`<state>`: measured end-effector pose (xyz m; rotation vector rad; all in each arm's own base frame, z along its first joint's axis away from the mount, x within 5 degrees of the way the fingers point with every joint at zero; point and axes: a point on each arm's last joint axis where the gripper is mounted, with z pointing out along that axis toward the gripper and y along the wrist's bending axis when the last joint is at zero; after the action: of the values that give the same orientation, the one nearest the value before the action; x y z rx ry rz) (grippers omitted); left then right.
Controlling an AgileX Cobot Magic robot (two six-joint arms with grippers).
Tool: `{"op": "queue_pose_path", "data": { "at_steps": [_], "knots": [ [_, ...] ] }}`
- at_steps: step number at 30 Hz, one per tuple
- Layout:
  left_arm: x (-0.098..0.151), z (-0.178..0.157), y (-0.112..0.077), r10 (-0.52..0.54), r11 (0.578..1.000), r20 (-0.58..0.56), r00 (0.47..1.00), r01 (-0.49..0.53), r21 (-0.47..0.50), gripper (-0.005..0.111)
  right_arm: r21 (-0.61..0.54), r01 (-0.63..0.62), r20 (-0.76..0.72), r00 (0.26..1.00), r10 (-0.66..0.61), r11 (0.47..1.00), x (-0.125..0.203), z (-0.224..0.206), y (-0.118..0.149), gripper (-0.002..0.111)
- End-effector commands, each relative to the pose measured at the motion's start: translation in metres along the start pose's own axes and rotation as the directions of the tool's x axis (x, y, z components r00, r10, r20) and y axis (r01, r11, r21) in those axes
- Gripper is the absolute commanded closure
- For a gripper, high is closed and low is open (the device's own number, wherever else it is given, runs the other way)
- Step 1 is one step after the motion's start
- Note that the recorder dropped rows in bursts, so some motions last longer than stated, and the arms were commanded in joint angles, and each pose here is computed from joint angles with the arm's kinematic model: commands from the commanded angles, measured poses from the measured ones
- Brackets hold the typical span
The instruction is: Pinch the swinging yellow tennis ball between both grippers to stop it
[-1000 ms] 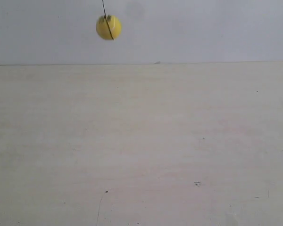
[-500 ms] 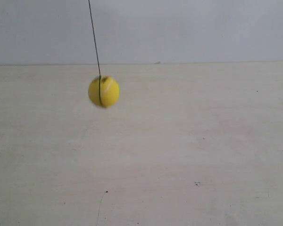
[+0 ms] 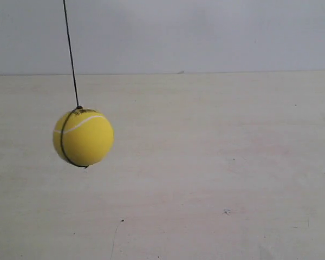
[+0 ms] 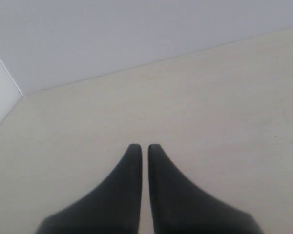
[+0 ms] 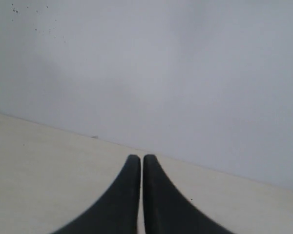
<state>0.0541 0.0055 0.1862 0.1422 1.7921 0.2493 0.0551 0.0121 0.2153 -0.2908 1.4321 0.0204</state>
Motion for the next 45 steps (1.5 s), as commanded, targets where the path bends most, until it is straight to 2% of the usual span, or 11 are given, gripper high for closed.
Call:
{"op": "queue_pose_path", "data": {
  "at_steps": [1,12,16,18,19,21,26,29,35,39,45],
  "knots": [
    [-0.001,0.000,0.000,-0.013,1.000,0.015,1.000,0.013,-0.005,0.102,0.000,0.002,0.004,1.000,-0.002,1.000,0.000,0.000,0.000,0.108],
    [-0.017,-0.002,0.002,-0.001,1.000,0.197,0.980,0.004,-0.015,0.102,-0.001,-0.037,0.019,0.999,0.037,0.999,-0.002,0.000,0.000,0.108],
    [-0.022,-0.003,0.003,-0.117,0.993,0.255,0.960,0.121,0.003,0.102,-0.004,-0.052,0.073,0.996,0.053,0.999,-0.007,-0.001,0.000,0.108],
    [-0.031,-0.006,0.006,-0.256,0.965,0.353,0.900,0.258,0.043,0.102,-0.006,-0.052,0.095,0.994,0.053,0.999,-0.009,-0.001,0.000,0.108],
    [-0.038,-0.009,0.007,-0.399,0.914,0.424,0.813,0.390,0.113,0.102,-0.006,-0.052,0.105,0.993,0.053,0.999,-0.010,-0.001,0.000,0.108],
    [-0.048,-0.015,0.010,-0.494,0.864,0.514,0.701,0.463,0.199,0.102,-0.011,-0.084,0.122,0.989,0.084,0.996,-0.011,-0.001,0.000,0.108],
    [-0.068,-0.032,0.005,-0.332,0.942,0.727,0.600,0.253,0.222,0.102,-0.061,-0.222,0.263,0.937,0.230,0.973,-0.025,-0.004,0.000,0.108],
    [-0.076,-0.038,0.004,-0.323,0.946,0.760,0.564,0.209,0.247,0.102,-0.091,-0.227,0.366,0.898,0.245,0.970,-0.034,-0.007,0.000,0.108],
    [-0.145,-0.030,0.013,-0.323,0.944,0.721,0.614,0.151,0.294,0.102,-0.135,-0.219,0.515,0.818,0.257,0.966,-0.057,-0.013,-0.002,0.108],
    [-0.184,-0.019,0.017,-0.323,0.937,0.700,0.637,0.109,0.333,0.102,-0.132,-0.231,0.485,0.833,0.266,0.964,-0.081,-0.003,-0.007,0.108],
    [-0.245,0.018,0.015,-0.255,0.906,0.613,0.748,-0.037,0.422,0.102,-0.102,-0.241,0.342,0.903,0.261,0.965,-0.126,0.042,-0.017,0.108]
  ]
}}
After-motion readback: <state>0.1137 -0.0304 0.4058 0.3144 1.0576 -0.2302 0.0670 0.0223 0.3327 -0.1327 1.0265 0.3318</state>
